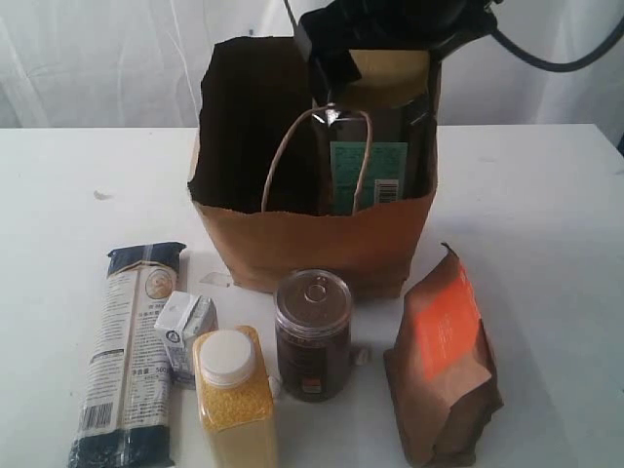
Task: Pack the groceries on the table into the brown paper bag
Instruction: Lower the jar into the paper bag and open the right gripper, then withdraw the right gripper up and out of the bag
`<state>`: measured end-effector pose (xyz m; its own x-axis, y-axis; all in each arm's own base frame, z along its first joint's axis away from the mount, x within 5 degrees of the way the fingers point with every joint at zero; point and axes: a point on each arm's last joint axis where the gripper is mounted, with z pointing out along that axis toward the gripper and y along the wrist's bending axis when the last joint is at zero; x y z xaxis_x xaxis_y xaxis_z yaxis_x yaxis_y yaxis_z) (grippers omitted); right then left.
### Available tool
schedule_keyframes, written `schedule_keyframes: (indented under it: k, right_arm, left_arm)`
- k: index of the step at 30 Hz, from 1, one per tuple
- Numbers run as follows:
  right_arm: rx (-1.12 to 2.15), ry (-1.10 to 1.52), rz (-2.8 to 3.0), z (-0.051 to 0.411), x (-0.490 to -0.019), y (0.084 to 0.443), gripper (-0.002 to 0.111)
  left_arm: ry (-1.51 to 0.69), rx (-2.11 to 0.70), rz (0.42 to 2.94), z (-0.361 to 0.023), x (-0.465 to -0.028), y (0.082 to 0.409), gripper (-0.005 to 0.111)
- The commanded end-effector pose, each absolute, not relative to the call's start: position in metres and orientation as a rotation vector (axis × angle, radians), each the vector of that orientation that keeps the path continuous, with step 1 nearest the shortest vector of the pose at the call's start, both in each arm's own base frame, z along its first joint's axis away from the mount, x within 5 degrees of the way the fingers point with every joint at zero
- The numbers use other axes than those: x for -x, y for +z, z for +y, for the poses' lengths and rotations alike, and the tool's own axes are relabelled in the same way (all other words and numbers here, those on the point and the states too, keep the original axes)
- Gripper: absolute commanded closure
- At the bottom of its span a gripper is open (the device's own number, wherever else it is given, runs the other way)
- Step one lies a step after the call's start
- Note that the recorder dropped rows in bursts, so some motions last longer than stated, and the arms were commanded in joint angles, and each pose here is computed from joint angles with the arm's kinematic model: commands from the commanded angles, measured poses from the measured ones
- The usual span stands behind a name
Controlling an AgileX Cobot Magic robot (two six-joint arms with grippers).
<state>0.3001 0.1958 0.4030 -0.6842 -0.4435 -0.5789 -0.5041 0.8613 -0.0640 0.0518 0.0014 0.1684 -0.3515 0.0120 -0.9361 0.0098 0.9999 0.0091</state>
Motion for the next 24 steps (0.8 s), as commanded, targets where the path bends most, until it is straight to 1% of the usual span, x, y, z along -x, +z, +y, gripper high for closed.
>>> schedule_keyframes:
  k: [1,7,8,13,15,24]
  right_arm:
    - [0.688,0.132,2.406,0.1941,-0.3011,0.4072,0.032]
    - [0.707,0.128,2.391,0.1945,-0.3016,0.4077,0.030]
    - [0.715,0.125,2.389,0.1945,-0.3016,0.4077,0.029]
    - [0.718,0.130,2.393,0.1947,-0.3011,0.4074,0.015]
    - [0.718,0.136,2.394,0.1950,-0.3009,0.4073,0.012]
    - [0.717,0.153,2.396,0.1960,-0.3004,0.4074,0.012]
  left_arm:
    - [0.009,-0.021,1.932,0.0016,-0.0517,0.1664,0.107]
    - [0.009,-0.021,1.932,0.0016,-0.0517,0.1664,0.107]
    - [0.009,-0.021,1.932,0.0016,-0.0517,0.1664,0.107]
    - [0.009,-0.021,1.932,0.0016,-0.0517,0.1664,0.107]
    - [0.009,-0.021,1.932,0.0016,-0.0517,0.1664,0.107]
    - [0.009,-0.021,1.932,0.0016,-0.0517,0.1664,0.107]
